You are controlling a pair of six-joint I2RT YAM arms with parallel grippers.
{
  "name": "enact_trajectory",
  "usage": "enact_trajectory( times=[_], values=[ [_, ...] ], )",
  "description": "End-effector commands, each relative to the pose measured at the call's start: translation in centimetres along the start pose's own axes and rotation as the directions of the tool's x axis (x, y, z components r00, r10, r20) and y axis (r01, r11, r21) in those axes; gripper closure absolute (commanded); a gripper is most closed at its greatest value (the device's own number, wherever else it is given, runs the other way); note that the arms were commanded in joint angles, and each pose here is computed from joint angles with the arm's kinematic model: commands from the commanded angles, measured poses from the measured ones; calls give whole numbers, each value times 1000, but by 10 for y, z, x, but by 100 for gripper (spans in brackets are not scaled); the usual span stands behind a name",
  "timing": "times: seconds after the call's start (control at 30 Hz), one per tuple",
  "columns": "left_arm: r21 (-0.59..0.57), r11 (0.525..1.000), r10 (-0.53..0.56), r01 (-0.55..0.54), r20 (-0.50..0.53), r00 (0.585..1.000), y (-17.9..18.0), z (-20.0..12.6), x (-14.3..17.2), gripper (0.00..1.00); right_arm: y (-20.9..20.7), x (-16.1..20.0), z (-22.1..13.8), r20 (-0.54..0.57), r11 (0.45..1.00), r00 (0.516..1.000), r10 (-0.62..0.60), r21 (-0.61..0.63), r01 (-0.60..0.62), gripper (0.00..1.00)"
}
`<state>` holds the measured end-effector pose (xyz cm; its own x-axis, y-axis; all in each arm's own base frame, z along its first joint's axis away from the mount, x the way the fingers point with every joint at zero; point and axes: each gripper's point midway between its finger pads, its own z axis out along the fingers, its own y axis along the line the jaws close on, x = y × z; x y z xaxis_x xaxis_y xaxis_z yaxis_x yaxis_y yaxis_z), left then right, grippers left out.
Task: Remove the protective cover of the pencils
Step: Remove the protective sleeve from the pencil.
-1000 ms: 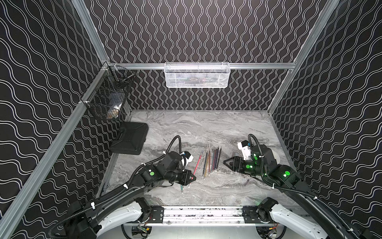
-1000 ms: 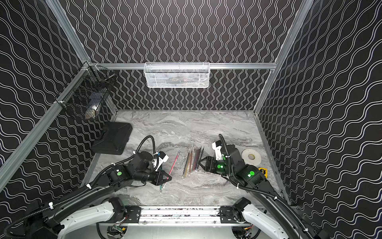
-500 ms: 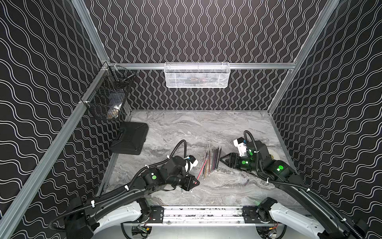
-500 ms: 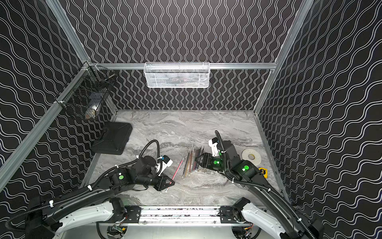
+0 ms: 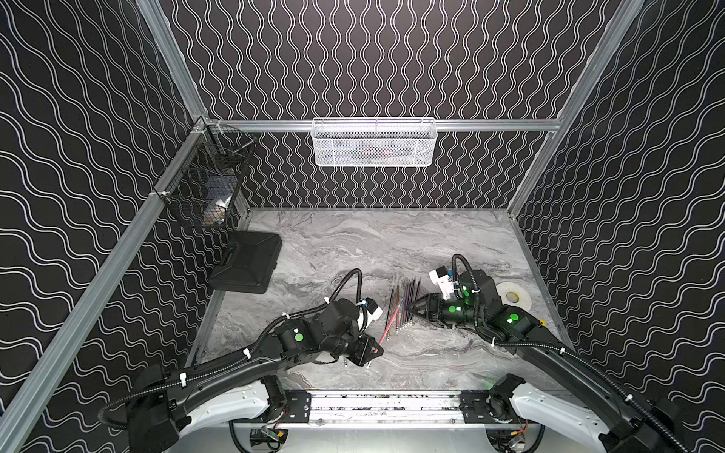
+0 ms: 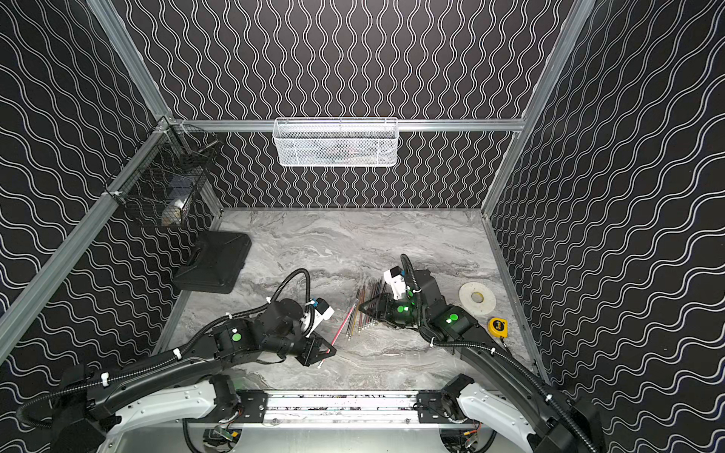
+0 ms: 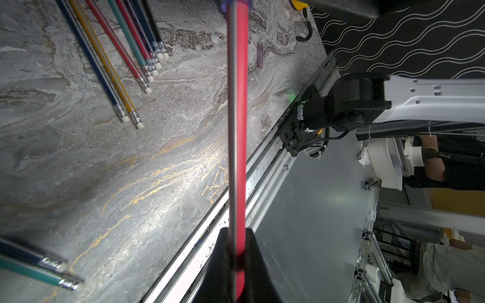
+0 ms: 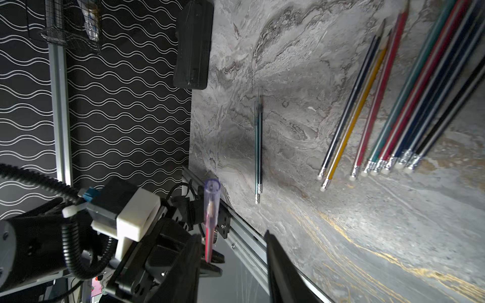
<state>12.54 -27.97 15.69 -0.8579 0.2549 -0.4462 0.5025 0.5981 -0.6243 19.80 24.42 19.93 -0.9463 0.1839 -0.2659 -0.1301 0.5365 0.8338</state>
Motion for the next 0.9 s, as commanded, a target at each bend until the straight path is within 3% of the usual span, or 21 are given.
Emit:
enact_trajectory(
  times=[0.0, 0.53, 0.57, 0.63, 0.67, 0.87],
  values=[
    [19, 1000, 19, -19, 33, 999, -7, 3, -8, 100, 17, -8, 2, 18, 997, 1000, -2, -80, 4, 60],
    [5, 999, 32, -32, 3, 999, -9, 12, -4, 100, 6, -5, 21, -17, 991, 996, 89, -96, -90, 73],
    [3, 999, 32, -32, 2, 999, -9, 13, -4, 100, 6, -6, 21, -19, 990, 996, 93, -101, -94, 75],
    [-3, 999, 33, -33, 4, 999, -8, 13, -4, 100, 6, -6, 22, -20, 990, 995, 101, -98, -103, 93],
    [-6, 999, 31, -31, 2, 1000, -7, 14, -3, 100, 5, -7, 22, -17, 990, 994, 106, -89, -108, 100],
    [-55, 998, -32, 31, -14, 999, 13, 18, 14, 100, -27, -28, 4, 122, 984, 987, 102, 133, -118, 100]
  ],
)
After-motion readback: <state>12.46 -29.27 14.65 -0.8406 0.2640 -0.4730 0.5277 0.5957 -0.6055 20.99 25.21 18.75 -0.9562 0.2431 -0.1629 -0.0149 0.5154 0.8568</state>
